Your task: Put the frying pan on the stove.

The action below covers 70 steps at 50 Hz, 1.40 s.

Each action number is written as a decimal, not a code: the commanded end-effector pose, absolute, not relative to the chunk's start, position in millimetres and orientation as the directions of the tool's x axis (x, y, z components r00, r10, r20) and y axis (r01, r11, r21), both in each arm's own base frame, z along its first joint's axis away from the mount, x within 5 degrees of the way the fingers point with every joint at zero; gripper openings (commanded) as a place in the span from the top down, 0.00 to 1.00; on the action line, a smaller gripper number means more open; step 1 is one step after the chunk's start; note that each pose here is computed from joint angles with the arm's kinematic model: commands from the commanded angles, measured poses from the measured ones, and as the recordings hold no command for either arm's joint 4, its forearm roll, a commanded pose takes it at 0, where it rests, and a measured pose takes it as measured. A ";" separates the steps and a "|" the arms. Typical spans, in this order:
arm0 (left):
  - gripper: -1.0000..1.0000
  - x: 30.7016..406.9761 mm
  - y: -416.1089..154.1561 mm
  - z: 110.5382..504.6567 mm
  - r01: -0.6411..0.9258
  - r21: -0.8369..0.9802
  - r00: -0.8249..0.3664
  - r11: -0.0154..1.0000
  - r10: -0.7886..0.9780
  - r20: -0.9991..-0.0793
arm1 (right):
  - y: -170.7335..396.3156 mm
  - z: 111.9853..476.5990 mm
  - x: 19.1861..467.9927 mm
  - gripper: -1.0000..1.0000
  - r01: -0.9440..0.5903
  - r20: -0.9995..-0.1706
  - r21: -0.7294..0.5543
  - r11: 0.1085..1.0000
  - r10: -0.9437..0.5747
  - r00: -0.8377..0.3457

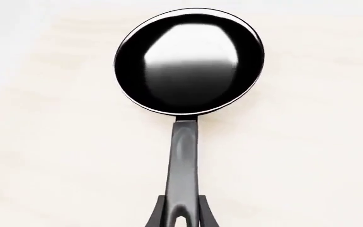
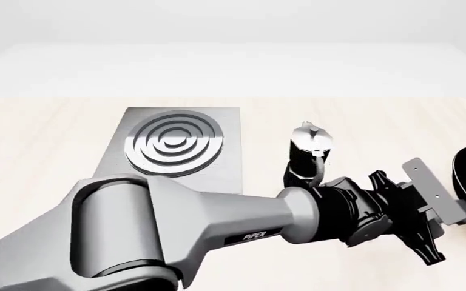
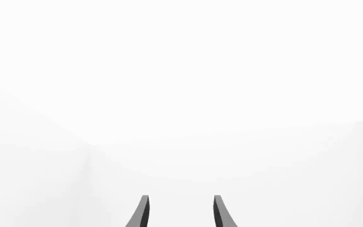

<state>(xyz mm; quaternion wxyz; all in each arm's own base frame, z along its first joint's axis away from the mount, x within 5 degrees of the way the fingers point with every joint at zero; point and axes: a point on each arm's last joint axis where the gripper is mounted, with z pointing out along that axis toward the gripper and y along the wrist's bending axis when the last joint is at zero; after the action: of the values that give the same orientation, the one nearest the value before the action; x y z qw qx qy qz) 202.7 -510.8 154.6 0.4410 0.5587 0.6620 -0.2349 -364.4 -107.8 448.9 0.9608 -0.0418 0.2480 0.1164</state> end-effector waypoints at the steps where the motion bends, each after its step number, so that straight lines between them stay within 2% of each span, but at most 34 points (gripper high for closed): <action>1: 1.00 208.9 -507.1 188.6 0.938 0.173 0.019 0.300 0.452 -0.892 | -108.2 449.0 -364.1 0.00 -0.242 -0.487 -0.024 0.970 0.200 0.850; 70: 1.00 251.1 -455.3 278.5 0.880 0.187 0.065 0.438 0.279 -0.958 | -117.8 450.0 -358.3 0.00 -0.243 -0.493 -0.041 0.969 0.193 0.849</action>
<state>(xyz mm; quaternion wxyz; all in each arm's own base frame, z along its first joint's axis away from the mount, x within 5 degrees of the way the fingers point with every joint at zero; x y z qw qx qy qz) 242.9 -466.2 241.9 0.5288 0.4847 0.6485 -0.2547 -359.1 -116.7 449.8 0.9602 -0.0497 0.2502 0.1139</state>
